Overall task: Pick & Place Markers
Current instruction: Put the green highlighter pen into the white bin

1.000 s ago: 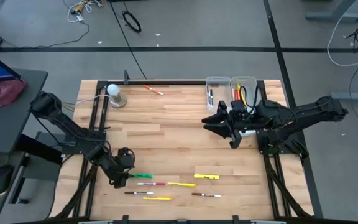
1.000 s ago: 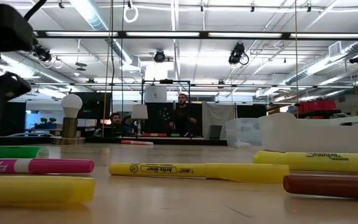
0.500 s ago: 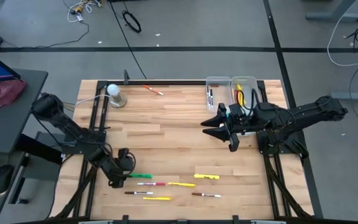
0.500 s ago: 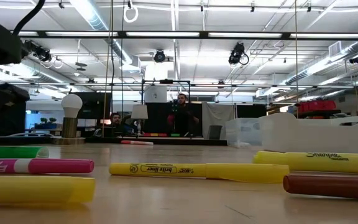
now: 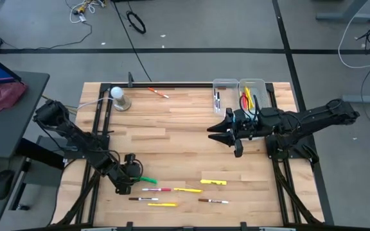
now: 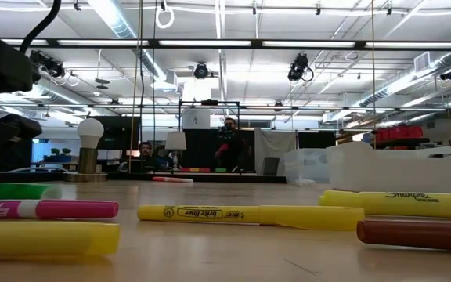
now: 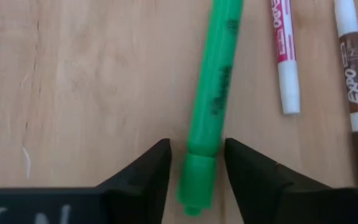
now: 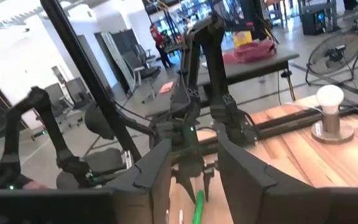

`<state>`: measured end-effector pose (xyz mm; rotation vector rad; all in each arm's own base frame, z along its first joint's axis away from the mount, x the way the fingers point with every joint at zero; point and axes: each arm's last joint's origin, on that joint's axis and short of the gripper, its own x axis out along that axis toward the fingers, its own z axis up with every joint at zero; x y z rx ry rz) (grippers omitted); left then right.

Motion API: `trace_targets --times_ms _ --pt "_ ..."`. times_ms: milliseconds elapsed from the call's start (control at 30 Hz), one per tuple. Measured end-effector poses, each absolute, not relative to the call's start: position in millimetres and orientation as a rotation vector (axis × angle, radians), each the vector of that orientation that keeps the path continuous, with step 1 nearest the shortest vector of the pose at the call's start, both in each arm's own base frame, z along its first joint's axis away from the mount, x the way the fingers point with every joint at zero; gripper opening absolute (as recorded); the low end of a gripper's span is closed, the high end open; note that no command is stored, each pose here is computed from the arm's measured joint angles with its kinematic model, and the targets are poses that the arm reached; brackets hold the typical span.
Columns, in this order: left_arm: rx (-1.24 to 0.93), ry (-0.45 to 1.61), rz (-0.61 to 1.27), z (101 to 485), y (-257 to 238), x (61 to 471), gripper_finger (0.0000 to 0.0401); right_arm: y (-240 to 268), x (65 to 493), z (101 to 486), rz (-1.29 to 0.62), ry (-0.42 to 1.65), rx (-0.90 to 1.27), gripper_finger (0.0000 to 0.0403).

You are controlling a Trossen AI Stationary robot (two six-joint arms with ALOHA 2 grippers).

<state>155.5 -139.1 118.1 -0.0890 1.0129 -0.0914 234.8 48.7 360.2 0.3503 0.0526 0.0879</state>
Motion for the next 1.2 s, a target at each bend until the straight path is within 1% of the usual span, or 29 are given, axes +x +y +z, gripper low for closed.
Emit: trace_targets --times_ms 100,233,467,567,667,800,933,1067,1133,1200 --pt "-0.094 1.006 -0.091 118.3 -139.4 156.2 0.0124 48.6 234.4 353.9 0.076 0.115 0.352 0.0130" --pt "-0.142 1.001 -0.062 118.5 -137.6 158.6 0.0069 48.9 235.7 337.6 0.037 0.266 0.406 0.0130" --pt "-0.327 0.981 0.037 127.1 -128.1 171.9 0.0065 50.3 246.7 297.4 -0.085 0.563 0.503 0.0130" --pt "-0.403 0.870 0.089 148.8 -123.9 189.6 0.0065 50.9 255.1 282.1 -0.132 0.640 0.534 0.0130" --pt "-0.416 0.749 0.146 174.1 -117.0 210.2 0.0065 53.6 267.6 269.4 -0.144 0.666 0.538 0.0130" --pt "-0.381 0.592 0.196 214.3 -106.1 239.8 0.0065 57.9 286.9 260.6 -0.118 0.609 0.550 0.0142" --pt "-0.328 0.485 0.199 249.7 -93.3 262.1 0.0067 60.9 300.9 265.2 -0.057 0.478 0.532 0.0182" --pt "-0.244 0.386 0.192 283.6 -82.3 276.2 0.0066 62.5 307.7 279.8 0.011 0.316 0.493 0.0226" --pt "-0.208 0.356 0.198 295.2 -77.0 280.2 0.0067 63.7 309.6 289.2 0.044 0.221 0.473 0.0241" --pt "-0.194 0.324 0.209 306.0 -72.1 283.2 0.0068 63.9 310.8 296.6 0.057 0.141 0.458 0.0247"
